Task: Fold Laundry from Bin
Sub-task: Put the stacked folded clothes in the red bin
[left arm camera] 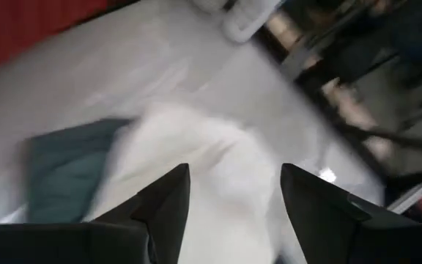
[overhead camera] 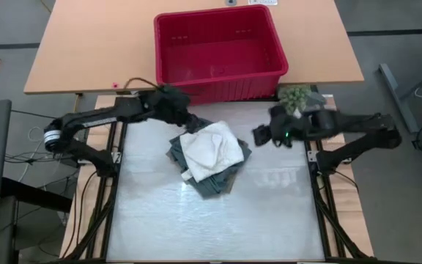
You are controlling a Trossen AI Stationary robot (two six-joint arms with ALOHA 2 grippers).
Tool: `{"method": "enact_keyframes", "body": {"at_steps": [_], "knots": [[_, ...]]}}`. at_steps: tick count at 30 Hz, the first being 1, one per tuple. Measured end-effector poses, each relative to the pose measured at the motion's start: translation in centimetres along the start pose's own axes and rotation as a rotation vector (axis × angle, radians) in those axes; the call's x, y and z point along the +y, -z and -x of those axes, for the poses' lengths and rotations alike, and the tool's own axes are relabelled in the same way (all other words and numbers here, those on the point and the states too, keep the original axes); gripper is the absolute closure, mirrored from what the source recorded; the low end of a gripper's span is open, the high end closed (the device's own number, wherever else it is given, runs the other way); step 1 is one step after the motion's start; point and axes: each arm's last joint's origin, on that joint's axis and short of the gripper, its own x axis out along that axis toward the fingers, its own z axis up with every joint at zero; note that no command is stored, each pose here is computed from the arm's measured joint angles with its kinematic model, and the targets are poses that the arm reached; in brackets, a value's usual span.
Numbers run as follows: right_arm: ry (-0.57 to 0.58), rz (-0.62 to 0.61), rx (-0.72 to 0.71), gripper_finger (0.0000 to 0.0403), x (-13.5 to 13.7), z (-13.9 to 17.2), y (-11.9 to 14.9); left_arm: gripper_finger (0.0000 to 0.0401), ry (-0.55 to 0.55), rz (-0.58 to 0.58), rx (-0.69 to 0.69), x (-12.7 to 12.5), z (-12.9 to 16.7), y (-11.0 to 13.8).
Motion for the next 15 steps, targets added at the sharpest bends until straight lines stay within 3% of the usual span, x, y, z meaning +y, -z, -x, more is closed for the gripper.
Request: {"method": "enact_keyframes", "body": {"at_steps": [2,6,15], "knots": [[-0.065,-0.098,-0.003,0.0148,-0.2,-1.9,2.0,0.0197,-0.075,-0.011,0.055,1.2,1.7,-0.3],[-0.13,-0.261,0.001,0.0148,-0.4,-5.0,7.0,0.019,-0.169,0.076,0.19,4.3,3.7,0.1],[-0.121,-0.552,-0.03,0.0148,-0.7,-7.3,17.1,0.0154,-0.111,0.127,0.287,8.6,2.7,2.6]]}}
